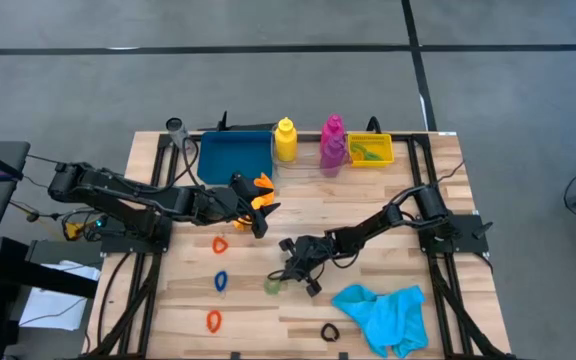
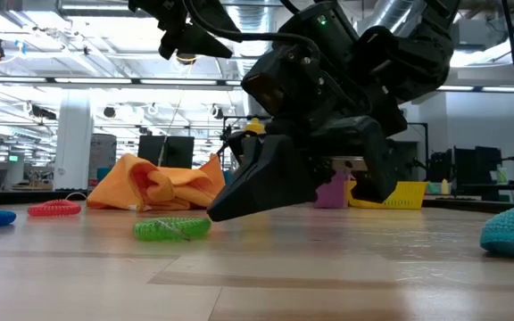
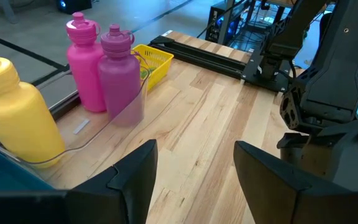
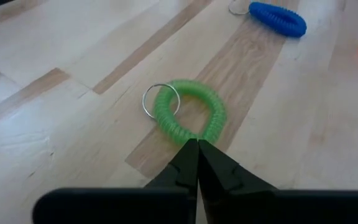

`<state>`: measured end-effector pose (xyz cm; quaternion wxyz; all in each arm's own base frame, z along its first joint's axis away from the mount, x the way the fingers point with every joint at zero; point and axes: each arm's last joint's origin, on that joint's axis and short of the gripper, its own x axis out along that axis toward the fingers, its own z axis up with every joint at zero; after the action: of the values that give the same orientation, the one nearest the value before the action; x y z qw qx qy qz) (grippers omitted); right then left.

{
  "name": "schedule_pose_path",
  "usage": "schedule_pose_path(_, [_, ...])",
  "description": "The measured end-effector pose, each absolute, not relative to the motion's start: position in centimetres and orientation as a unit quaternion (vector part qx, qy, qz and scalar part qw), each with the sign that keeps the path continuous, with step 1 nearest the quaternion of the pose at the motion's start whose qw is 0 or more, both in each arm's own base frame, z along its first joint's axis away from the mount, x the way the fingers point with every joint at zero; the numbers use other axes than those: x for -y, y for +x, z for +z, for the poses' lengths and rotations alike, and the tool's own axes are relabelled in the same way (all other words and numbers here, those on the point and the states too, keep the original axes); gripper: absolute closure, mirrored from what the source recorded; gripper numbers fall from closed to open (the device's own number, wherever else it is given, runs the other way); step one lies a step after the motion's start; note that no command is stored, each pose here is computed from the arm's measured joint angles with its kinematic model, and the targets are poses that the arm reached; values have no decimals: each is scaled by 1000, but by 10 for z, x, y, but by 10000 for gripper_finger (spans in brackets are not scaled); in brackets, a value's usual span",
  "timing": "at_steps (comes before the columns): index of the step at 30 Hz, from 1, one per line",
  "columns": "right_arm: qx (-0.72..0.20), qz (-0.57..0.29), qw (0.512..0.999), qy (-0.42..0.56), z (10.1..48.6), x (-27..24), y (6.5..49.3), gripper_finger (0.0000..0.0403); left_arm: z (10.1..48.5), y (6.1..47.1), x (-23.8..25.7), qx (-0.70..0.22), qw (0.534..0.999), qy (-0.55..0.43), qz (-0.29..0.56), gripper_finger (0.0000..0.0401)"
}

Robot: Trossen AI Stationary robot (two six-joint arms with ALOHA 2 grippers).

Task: Pick & Place Sports Items
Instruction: Put the green spring keychain into the yellow bin

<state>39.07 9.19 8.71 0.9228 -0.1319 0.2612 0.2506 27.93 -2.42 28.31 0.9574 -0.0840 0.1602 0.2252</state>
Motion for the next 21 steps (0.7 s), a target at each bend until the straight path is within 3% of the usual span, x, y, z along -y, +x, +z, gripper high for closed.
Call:
schedule_pose_path(10, [-272,245,924,-114,86,-85,391,385,283,279,24,-160,957,-84,225,192])
schedule_pose_path(14, [-274,249,923,-102,86,-86,391,328,283,279,24,-160,957,-84,225,192])
schedule_pose_path(21, [-271,244,928,-73,88,-87,392,191,283,279,24,-160,957,-84,225,192])
